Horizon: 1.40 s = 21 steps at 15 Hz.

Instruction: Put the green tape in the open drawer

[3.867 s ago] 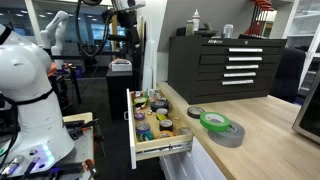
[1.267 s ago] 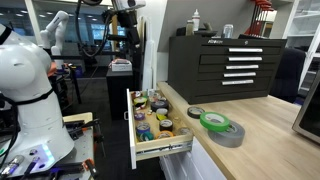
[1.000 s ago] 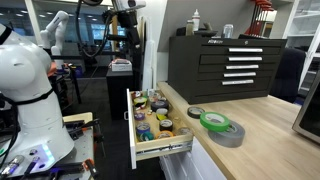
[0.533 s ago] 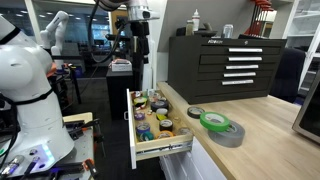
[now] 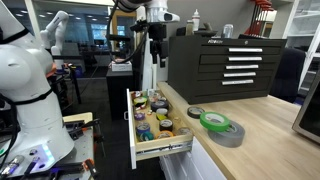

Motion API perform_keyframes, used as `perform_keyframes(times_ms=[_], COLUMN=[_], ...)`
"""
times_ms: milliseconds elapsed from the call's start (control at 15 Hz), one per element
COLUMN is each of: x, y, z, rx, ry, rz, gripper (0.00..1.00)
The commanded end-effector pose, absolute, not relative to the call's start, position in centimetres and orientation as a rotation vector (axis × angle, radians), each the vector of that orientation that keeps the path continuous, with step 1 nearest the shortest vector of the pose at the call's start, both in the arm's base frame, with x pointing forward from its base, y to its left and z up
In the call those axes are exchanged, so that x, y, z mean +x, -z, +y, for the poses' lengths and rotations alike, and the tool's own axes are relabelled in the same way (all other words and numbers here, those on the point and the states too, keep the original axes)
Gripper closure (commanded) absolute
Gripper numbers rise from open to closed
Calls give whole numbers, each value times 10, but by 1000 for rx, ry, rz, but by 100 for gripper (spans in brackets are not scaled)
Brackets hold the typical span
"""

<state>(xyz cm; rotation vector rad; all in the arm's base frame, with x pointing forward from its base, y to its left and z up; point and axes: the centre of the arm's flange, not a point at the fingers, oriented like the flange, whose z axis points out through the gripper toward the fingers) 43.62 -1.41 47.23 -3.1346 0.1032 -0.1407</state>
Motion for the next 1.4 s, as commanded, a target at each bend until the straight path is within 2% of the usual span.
perform_keyframes(times_ms=[0, 267, 333, 1333], x=[470, 492, 474, 510], y=[-466, -455, -454, -425], z=[-48, -72, -60, -73], rx=[-3159, -3189, -3168, -3149], ry=[120, 95, 81, 108], rz=[-116, -325, -241, -337], gripper=[0, 0, 0, 0])
